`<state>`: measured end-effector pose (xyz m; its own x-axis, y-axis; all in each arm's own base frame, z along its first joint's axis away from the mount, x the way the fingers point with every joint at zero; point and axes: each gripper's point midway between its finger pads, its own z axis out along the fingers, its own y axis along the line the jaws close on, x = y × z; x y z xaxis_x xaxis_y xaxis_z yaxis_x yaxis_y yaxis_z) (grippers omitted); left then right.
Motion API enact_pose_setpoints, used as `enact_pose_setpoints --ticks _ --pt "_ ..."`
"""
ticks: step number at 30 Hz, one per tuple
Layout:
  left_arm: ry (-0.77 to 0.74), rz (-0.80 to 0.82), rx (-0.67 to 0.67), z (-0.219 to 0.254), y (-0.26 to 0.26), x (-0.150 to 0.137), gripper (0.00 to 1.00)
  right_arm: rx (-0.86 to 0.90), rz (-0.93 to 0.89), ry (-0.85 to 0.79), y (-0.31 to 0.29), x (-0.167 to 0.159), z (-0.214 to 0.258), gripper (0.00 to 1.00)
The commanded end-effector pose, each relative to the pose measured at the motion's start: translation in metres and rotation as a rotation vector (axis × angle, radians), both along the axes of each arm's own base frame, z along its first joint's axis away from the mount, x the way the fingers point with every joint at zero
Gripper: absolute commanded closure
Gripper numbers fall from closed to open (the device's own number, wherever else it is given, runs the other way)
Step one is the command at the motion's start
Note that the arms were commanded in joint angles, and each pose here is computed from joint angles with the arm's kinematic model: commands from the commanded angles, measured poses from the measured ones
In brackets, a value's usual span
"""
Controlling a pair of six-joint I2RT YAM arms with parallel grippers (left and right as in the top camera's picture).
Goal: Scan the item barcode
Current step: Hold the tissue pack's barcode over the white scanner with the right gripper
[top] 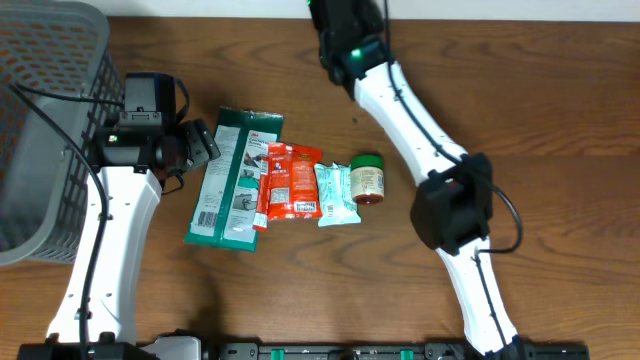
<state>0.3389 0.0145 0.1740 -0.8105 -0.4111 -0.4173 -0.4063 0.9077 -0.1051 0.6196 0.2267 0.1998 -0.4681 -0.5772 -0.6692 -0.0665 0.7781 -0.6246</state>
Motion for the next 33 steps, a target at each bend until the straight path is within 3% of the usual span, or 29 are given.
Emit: enact_pose_setpoints --ticks 1,9,33 --pt "-0.011 -0.003 0.009 0.005 0.002 0.0 0.15 -0.105 0.036 0.028 0.011 0.007 -0.032 0.99" --pt "-0.011 -0.004 0.009 0.005 0.002 0.0 0.15 -0.327 0.068 0.038 0.014 0.022 -0.076 0.99" --pt "-0.011 -0.004 0.009 0.005 0.002 0.0 0.15 -0.326 0.055 0.041 0.006 0.025 -0.078 0.99"
